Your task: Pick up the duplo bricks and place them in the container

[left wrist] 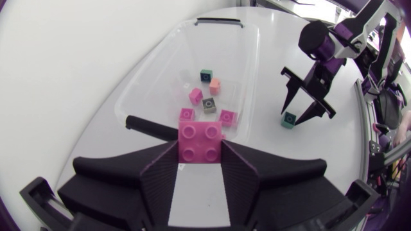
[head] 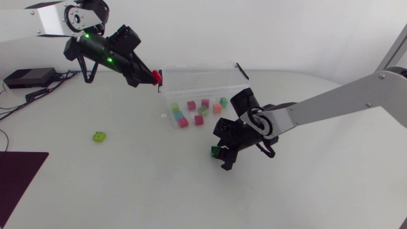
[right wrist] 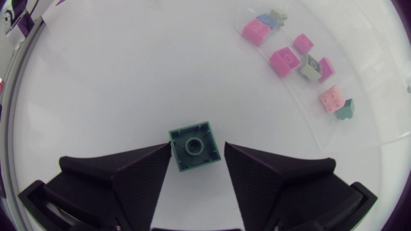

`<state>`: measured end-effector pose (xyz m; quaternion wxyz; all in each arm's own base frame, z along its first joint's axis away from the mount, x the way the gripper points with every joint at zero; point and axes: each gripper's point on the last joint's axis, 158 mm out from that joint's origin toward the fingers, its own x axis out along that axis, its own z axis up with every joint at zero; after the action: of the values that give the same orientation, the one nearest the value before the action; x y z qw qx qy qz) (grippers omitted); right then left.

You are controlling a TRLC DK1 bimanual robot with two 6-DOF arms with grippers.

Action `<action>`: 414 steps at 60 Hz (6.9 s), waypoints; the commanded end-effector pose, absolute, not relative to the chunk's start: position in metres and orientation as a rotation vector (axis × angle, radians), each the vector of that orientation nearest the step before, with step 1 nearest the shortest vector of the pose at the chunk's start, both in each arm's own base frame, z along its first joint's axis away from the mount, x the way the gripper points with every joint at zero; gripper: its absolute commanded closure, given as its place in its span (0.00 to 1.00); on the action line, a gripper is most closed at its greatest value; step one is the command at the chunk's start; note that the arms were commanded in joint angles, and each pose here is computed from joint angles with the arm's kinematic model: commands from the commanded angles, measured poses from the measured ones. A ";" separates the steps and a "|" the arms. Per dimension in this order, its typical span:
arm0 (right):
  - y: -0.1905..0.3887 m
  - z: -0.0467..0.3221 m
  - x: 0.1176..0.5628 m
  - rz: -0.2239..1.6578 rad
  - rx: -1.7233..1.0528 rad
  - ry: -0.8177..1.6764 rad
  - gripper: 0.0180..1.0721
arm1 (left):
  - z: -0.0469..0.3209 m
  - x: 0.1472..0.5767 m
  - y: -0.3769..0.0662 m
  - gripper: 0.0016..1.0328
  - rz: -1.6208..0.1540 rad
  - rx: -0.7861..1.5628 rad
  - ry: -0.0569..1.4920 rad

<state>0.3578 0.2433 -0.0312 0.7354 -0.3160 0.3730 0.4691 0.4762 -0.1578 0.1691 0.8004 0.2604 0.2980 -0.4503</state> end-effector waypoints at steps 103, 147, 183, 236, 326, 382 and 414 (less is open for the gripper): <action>0.214 0.191 0.538 0.588 -0.511 0.409 0.75 | 0.071 0.460 0.022 0.05 -0.325 0.397 0.967; 0.199 0.190 0.508 0.506 -0.466 0.425 0.05 | -0.013 0.427 0.080 0.05 -0.063 0.259 1.230; 0.164 0.186 0.400 0.544 -0.458 0.434 0.05 | -0.034 0.429 0.087 0.78 -0.054 0.228 1.282; 0.139 0.142 0.363 0.557 -0.465 0.502 0.05 | 0.008 0.437 0.127 0.10 -0.095 0.315 1.223; 0.127 0.119 0.333 0.567 -0.463 0.521 0.05 | 0.094 0.422 0.012 0.80 -0.527 0.392 1.102; 0.086 0.121 0.301 0.482 -0.431 0.510 0.05 | 0.172 0.521 -0.213 0.69 -0.736 0.316 0.735; 0.038 0.148 0.309 0.284 -0.399 0.353 0.05 | 0.214 0.488 -0.174 0.04 -0.545 0.368 0.539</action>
<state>0.3117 0.0445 0.1563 0.9527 -0.1987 0.1741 0.1505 0.4987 -0.1900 0.1909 0.8938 0.1900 0.2839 -0.2905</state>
